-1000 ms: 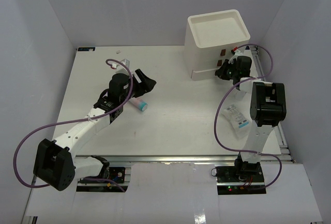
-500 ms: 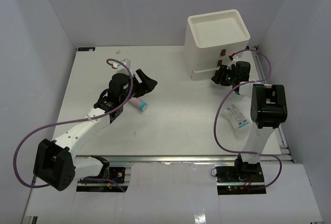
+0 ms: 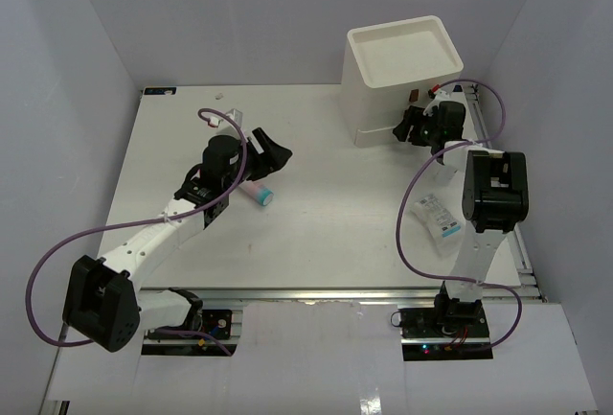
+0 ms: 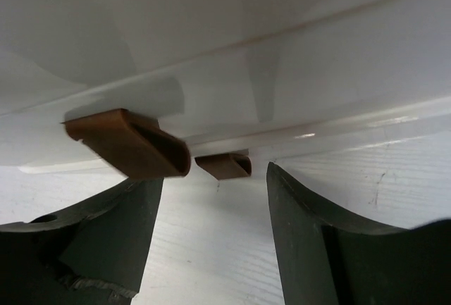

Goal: Organize the makeup

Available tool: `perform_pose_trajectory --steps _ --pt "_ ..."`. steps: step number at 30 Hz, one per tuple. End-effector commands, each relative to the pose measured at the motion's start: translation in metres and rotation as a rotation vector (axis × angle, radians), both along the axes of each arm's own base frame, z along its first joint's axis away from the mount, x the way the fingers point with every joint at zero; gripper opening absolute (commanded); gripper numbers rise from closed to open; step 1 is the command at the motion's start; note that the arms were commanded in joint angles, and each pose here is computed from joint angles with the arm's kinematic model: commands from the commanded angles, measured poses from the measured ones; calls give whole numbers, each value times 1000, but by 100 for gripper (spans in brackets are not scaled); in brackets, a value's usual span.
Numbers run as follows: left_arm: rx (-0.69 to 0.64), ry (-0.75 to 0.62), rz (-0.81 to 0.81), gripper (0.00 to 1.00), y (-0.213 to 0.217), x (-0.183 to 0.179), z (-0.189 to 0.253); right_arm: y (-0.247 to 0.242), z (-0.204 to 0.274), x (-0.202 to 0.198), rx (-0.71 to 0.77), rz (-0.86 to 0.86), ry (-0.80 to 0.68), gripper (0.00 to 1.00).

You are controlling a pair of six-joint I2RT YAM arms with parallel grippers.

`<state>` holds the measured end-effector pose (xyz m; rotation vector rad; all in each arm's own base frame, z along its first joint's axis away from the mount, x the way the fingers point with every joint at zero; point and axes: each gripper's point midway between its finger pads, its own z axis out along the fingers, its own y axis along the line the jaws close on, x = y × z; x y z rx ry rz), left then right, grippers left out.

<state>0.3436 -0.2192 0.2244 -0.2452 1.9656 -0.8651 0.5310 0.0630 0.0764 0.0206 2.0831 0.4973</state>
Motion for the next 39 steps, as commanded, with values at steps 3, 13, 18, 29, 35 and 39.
perform_pose_trajectory --steps 3,13,18,29,35,39 --pt "-27 -24 -20 83 -9 8 19 0 7 22 20 2 -53 63" --pt "-25 -20 -26 83 -10 8 18 9 13 29 46 60 -88 37" --pt "-25 -19 -21 83 -9 7 17 14 14 31 55 91 -98 22" --pt "-29 -20 -25 83 -9 6 19 17 18 18 83 109 -105 8" --pt "-33 -19 -28 83 -10 6 18 15 15 7 90 112 -91 8" --pt "-34 -22 -28 83 -9 4 17 14 16 -2 88 115 -86 8"
